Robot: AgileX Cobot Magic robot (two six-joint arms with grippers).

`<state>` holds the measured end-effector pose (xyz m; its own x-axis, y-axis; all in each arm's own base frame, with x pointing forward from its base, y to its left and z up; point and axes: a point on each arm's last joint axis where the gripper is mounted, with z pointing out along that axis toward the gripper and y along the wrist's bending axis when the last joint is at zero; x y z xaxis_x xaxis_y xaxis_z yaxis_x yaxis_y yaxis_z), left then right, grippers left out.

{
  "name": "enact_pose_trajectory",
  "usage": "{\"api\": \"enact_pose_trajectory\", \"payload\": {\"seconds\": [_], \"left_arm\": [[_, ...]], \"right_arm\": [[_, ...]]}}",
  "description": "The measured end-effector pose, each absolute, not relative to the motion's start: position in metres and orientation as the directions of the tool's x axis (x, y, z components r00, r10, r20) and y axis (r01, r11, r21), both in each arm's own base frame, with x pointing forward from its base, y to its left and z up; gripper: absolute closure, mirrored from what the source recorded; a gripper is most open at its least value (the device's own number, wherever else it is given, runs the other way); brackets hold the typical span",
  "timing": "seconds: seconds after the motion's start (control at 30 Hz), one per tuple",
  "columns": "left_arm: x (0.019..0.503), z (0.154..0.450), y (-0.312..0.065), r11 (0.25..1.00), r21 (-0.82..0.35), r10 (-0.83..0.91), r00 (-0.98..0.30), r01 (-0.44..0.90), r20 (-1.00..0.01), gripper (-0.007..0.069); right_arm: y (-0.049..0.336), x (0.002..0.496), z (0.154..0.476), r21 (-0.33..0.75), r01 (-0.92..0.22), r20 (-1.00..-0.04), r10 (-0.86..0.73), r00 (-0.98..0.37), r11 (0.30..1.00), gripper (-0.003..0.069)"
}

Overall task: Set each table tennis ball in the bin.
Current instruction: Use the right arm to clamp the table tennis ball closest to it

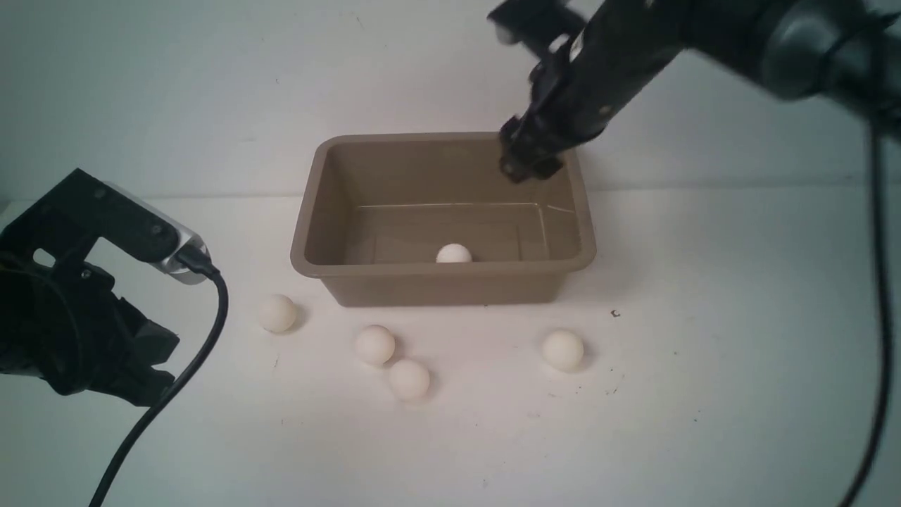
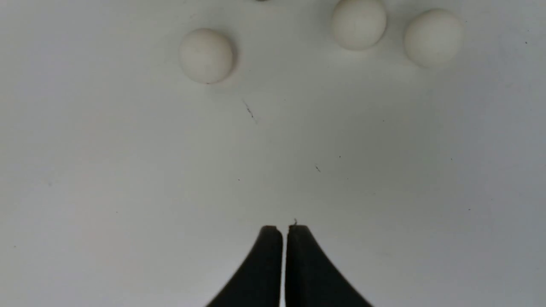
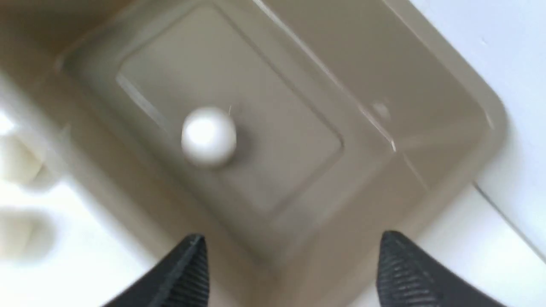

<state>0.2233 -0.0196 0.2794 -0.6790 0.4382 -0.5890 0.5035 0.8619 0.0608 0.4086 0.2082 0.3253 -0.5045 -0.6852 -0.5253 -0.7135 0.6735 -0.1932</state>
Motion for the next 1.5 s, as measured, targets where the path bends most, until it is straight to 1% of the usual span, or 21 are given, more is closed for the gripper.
{"api": "enact_pose_trajectory", "payload": {"seconds": [0.1,0.17,0.27,0.33,0.4,0.63,0.77,0.9,1.0,1.07,1.17,1.23,1.5], "left_arm": [[0.223,0.279,-0.02,0.861,0.059,0.439,-0.68,0.505,-0.587,0.0629],[0.223,0.279,-0.02,0.861,0.058,0.439,-0.681,0.506,-0.586,0.0629],[0.222,0.278,-0.02,0.859,0.046,0.441,-0.689,0.511,-0.576,0.0629],[0.221,0.278,-0.02,0.86,0.043,0.438,-0.691,0.508,-0.575,0.0629],[0.221,0.278,-0.02,0.86,0.043,0.437,-0.691,0.508,-0.575,0.0629],[0.221,0.279,-0.021,0.861,0.038,0.433,-0.692,0.507,-0.577,0.0629],[0.221,0.279,-0.021,0.863,0.03,0.426,-0.694,0.505,-0.581,0.0629],[0.221,0.279,-0.021,0.863,0.028,0.424,-0.694,0.504,-0.582,0.0629],[0.222,0.279,-0.021,0.863,0.027,0.423,-0.694,0.504,-0.582,0.0629],[0.222,0.279,-0.021,0.863,0.027,0.423,-0.694,0.504,-0.583,0.0629],[0.221,0.279,-0.021,0.864,0.026,0.423,-0.694,0.504,-0.582,0.0629],[0.221,0.279,-0.021,0.863,0.026,0.423,-0.695,0.504,-0.582,0.0629],[0.221,0.279,-0.022,0.863,0.024,0.422,-0.695,0.504,-0.582,0.0629]], "right_arm": [[0.201,0.394,0.342,-0.181,-0.72,-0.499,-0.694,-0.519,0.669,0.0219],[0.198,0.387,0.349,-0.169,-0.718,-0.504,-0.685,-0.526,0.675,0.0231],[0.193,0.372,0.352,-0.123,-0.713,-0.502,-0.663,-0.555,0.69,0.0239],[0.189,0.36,0.348,-0.086,-0.714,-0.485,-0.655,-0.579,0.695,0.0239],[0.186,0.349,0.335,-0.045,-0.713,-0.441,-0.654,-0.615,0.7,0.024],[0.179,0.335,0.289,0.032,-0.671,-0.311,-0.631,-0.711,0.741,0.024],[0.179,0.334,0.269,0.051,-0.628,-0.315,-0.584,-0.748,0.776,0.024],[0.179,0.338,0.251,0.062,-0.554,-0.385,-0.493,-0.78,0.83,0.024],[0.181,0.341,0.245,0.073,-0.525,-0.404,-0.457,-0.793,0.848,0.024],[0.183,0.346,0.234,0.083,-0.507,-0.396,-0.439,-0.807,0.858,0.024],[0.187,0.352,0.209,0.088,-0.498,-0.345,-0.443,-0.828,0.863,0.024],[0.188,0.355,0.198,0.088,-0.495,-0.327,-0.445,-0.834,0.864,0.024],[0.19,0.361,0.186,0.08,-0.493,-0.337,-0.442,-0.832,0.867,0.024]]}}
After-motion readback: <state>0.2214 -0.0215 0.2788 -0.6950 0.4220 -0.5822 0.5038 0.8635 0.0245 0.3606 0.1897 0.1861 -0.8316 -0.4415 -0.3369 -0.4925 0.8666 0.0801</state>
